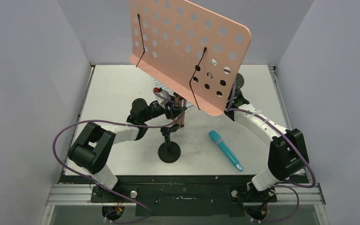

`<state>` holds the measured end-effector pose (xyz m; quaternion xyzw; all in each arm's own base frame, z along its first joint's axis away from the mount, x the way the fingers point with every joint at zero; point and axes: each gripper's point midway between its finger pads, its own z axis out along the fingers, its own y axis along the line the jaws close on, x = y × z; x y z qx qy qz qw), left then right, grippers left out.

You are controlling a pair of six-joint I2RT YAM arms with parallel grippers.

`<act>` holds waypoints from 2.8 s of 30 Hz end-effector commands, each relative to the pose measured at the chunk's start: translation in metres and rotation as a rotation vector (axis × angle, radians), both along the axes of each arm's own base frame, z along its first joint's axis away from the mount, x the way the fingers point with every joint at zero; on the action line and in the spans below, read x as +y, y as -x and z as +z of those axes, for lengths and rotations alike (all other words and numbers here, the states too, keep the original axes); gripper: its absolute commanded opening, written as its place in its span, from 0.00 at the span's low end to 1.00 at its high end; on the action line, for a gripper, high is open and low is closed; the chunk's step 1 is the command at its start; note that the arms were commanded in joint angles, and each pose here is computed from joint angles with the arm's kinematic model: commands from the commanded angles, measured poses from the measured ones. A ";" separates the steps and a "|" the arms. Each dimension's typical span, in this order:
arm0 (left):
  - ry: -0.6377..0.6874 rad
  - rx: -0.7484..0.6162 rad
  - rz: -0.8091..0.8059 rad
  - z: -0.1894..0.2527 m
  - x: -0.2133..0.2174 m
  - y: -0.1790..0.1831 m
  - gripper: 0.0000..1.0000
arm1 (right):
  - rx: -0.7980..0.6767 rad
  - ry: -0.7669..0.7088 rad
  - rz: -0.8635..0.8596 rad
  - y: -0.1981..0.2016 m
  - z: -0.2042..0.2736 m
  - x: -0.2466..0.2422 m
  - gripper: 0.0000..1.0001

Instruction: Set up the instrument practice props

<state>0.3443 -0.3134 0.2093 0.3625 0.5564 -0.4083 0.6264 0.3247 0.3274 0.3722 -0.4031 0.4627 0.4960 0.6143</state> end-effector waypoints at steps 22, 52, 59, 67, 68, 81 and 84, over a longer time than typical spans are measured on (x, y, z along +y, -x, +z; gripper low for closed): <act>0.039 -0.225 0.103 0.092 0.023 -0.019 0.63 | -0.115 -0.009 -0.043 0.000 0.039 0.006 0.05; -0.124 0.123 0.431 0.060 0.130 0.050 0.96 | -0.143 0.075 -0.005 0.015 0.034 0.006 0.05; 0.039 0.344 0.497 0.050 0.136 0.060 0.96 | -0.094 0.117 0.013 0.016 0.023 0.008 0.05; 0.157 0.437 0.595 0.055 0.155 0.071 0.96 | -0.059 0.097 0.036 0.023 0.018 0.019 0.05; 0.164 0.430 0.597 0.055 0.156 0.072 0.96 | -0.062 0.086 0.035 0.025 0.020 0.020 0.05; 0.107 0.167 0.334 0.080 0.111 0.064 0.79 | -0.053 0.112 -0.009 0.029 0.024 0.021 0.05; 0.121 0.151 0.323 0.085 0.103 0.057 0.77 | -0.052 0.096 -0.014 0.029 0.030 0.021 0.05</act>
